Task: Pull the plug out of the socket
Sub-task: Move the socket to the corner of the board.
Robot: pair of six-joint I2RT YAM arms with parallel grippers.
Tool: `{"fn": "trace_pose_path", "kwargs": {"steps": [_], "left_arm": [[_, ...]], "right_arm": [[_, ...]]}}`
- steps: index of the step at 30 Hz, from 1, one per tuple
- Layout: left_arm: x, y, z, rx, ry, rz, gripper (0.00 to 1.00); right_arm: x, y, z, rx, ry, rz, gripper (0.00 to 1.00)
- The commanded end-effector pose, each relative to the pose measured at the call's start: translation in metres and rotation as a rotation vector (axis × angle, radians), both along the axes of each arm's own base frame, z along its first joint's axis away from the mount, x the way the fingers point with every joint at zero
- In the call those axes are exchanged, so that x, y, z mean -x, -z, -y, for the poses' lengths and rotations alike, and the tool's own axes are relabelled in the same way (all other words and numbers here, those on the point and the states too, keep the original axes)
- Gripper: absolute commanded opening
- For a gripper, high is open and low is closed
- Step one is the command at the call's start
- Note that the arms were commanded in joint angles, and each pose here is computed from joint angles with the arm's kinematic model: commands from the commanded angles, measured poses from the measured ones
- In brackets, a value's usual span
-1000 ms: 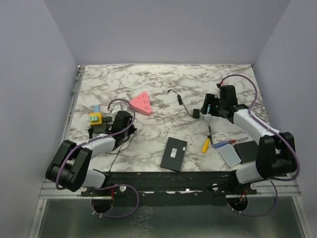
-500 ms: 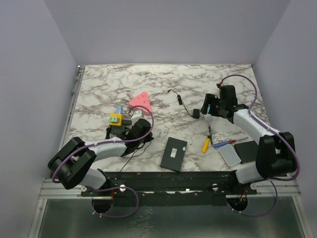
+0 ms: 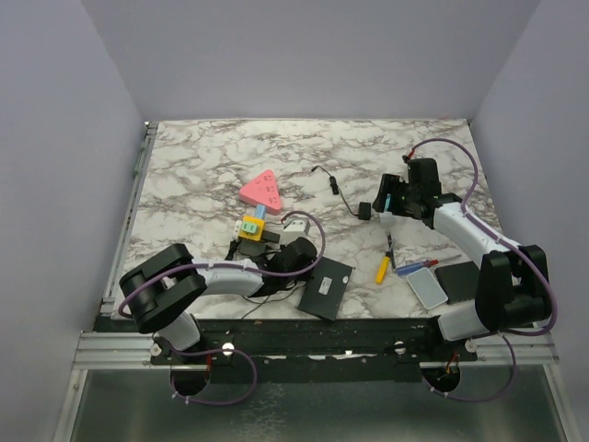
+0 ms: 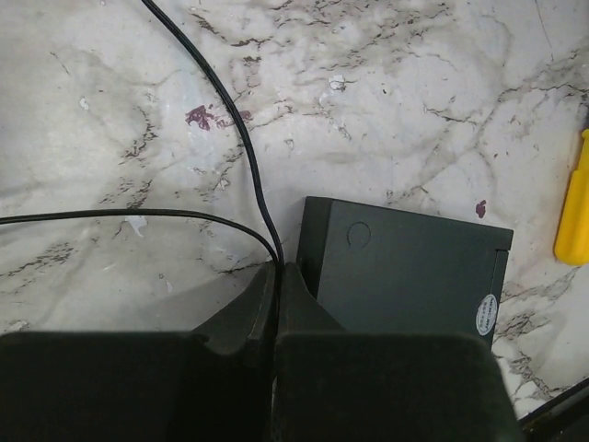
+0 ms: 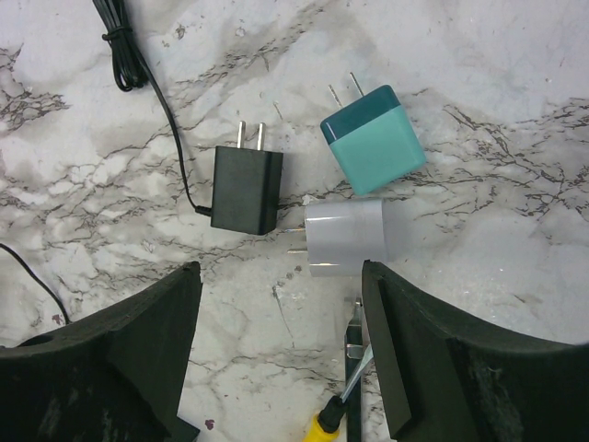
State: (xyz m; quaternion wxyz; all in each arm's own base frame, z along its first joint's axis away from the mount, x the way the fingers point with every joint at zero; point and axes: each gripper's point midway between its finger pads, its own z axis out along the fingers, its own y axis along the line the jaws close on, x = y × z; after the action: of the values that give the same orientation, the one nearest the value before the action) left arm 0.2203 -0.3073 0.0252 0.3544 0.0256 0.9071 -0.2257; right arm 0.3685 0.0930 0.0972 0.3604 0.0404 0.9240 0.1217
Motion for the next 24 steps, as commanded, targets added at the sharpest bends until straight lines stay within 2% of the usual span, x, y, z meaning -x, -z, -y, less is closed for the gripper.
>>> {"fn": "trace_pose_path", "kwargs": {"steps": [1, 3, 7, 10, 13, 18, 24], "left_arm": [[-0.006, -0.011, 0.006, -0.011, 0.005, 0.046, 0.07], [-0.009, -0.022, 0.005, -0.02, 0.007, 0.075, 0.23], [-0.02, -0.052, -0.003, -0.063, 0.0, 0.158, 0.68], [-0.027, -0.08, -0.005, -0.098, 0.023, 0.225, 0.83], [-0.032, -0.101, -0.009, -0.15, 0.053, 0.257, 0.9], [-0.044, -0.123, -0.022, -0.19, 0.094, 0.242, 0.93], [-0.079, -0.135, -0.079, -0.269, 0.049, 0.204, 0.99]], "right_arm": [[-0.003, -0.005, -0.001, -0.017, 0.005, 0.011, 0.75], [-0.003, -0.008, -0.001, -0.018, 0.005, 0.017, 0.75], [-0.003, -0.013, -0.002, -0.021, -0.001, 0.035, 0.77], [-0.003, -0.018, -0.002, -0.025, -0.007, 0.05, 0.79], [-0.003, -0.023, -0.004, -0.033, -0.018, 0.067, 0.8], [-0.001, -0.03, -0.005, -0.038, -0.029, 0.083, 0.81], [0.002, -0.036, -0.006, -0.045, -0.04, 0.093, 0.82]]}}
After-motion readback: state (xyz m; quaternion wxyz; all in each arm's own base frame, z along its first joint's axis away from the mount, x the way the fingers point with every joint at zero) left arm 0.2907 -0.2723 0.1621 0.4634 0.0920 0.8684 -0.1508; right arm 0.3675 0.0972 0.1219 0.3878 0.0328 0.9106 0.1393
